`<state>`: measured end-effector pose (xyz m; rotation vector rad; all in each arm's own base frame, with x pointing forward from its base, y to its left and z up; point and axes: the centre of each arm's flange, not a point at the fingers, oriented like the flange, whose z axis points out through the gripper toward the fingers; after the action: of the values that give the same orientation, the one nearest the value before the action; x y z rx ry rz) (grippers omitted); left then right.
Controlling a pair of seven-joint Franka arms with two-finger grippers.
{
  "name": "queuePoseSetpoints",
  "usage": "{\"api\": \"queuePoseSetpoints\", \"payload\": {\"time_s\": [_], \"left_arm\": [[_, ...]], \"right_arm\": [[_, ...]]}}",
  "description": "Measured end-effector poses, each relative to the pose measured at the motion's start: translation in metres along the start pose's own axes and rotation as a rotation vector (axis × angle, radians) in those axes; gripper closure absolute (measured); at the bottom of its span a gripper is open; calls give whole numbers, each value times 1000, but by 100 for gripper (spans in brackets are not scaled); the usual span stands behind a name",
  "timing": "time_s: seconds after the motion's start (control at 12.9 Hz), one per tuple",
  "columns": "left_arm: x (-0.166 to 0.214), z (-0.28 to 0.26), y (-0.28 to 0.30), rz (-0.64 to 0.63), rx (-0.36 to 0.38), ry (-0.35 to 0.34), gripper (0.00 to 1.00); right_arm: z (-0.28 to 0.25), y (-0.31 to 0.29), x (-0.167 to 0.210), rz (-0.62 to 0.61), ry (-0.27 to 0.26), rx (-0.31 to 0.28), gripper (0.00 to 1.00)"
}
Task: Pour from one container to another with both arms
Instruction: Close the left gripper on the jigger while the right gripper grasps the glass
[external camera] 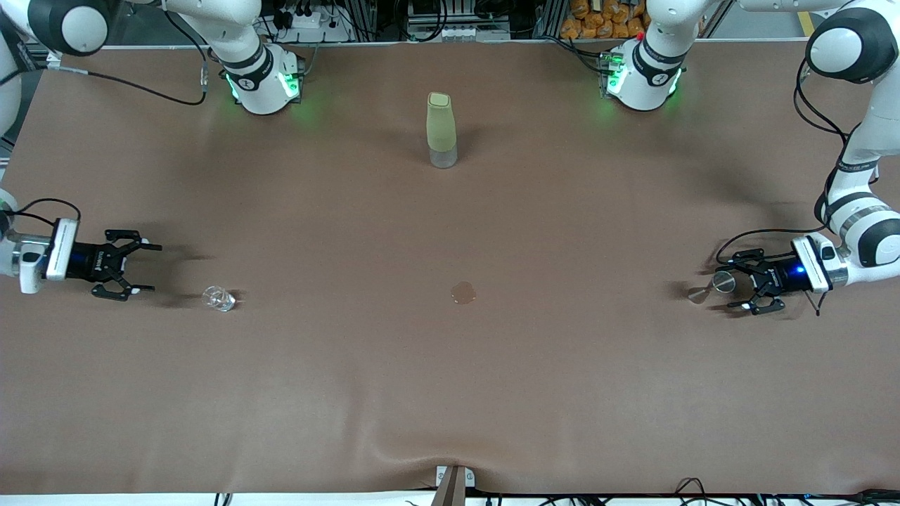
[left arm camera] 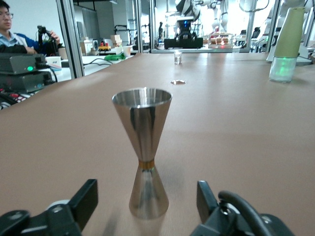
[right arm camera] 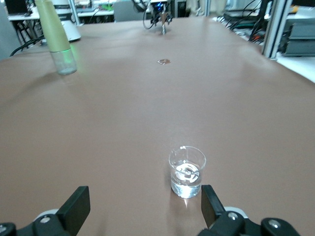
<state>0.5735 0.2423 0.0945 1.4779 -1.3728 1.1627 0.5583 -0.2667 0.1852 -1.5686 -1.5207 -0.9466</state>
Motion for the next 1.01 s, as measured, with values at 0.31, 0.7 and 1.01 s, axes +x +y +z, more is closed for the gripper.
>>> {"api": "queuePoseSetpoints", "payload": {"time_s": [0.31, 0.7, 1.01], "left_arm": [[6, 14, -4, 15, -19, 31, 14], [-6, 31, -2, 7, -15, 65, 26], [-5, 30, -4, 12, -9, 68, 32]], "right_arm": [[21, -2, -38, -51, 109, -100, 0], [57, -10, -82, -51, 186, -149, 0], [73, -10, -94, -47, 234, -194, 0]]}}
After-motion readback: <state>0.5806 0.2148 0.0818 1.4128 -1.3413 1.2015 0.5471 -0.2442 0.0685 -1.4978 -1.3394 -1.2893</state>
